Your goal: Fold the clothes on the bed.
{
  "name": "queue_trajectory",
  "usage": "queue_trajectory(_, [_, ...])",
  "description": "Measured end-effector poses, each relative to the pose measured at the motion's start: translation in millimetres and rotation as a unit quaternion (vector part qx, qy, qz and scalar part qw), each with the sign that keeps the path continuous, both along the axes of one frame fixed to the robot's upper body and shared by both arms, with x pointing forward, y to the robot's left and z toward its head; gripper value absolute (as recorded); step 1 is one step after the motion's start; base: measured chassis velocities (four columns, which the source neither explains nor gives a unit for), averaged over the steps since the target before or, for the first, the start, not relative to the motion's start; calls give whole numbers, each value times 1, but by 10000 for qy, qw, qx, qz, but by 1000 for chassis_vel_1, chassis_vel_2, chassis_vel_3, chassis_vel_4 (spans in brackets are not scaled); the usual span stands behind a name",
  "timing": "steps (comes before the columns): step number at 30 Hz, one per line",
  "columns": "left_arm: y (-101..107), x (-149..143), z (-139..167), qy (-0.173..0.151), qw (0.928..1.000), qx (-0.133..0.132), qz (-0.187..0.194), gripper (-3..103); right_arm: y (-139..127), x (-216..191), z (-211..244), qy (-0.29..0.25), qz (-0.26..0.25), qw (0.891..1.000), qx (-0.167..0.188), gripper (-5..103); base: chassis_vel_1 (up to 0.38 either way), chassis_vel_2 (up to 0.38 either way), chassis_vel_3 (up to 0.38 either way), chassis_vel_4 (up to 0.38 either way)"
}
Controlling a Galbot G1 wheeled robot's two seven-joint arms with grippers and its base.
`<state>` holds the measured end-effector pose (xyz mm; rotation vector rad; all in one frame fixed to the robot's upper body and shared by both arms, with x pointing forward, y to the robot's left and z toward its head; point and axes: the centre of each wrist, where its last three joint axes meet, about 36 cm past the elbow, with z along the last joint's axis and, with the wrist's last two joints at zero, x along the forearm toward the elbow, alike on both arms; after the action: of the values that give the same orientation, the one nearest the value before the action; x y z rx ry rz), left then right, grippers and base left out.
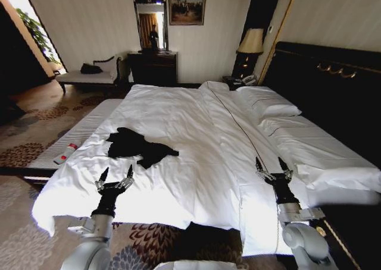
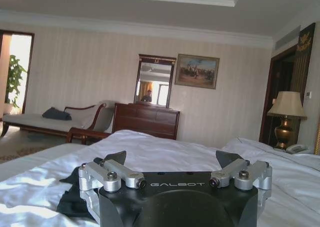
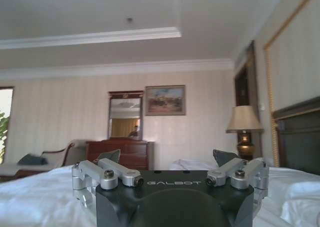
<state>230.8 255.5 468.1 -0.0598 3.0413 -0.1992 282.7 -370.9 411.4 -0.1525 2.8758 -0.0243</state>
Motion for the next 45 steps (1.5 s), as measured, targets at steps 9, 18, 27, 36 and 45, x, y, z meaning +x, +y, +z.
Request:
queue_trajectory(9, [-11, -7, -3, -68, 9999, 117, 28, 100, 5, 4, -7, -52, 250, 9994, -232, 100, 0, 0, 0, 0])
queue_trajectory(18, [-14, -10, 3, -159, 9998, 57, 58, 100, 16, 0, -3, -109, 335, 9988, -345, 100, 0, 0, 0, 0])
queue_trajectory(27, [-14, -10, 5, -238, 9997, 56, 45, 100, 19, -9, 3, -101, 211, 9991, -357, 100, 0, 0, 0, 0])
queue_trajectory(36, [-12, -6, 2, -279, 9996, 36, 31, 100, 21, -14, 4, -70, 120, 9992, -362, 100, 0, 0, 0, 0])
queue_trajectory(45, [-7, -6, 3, -299, 9995, 24, 55, 100, 25, -12, 1, -61, 89, 9993, -361, 100, 0, 0, 0, 0])
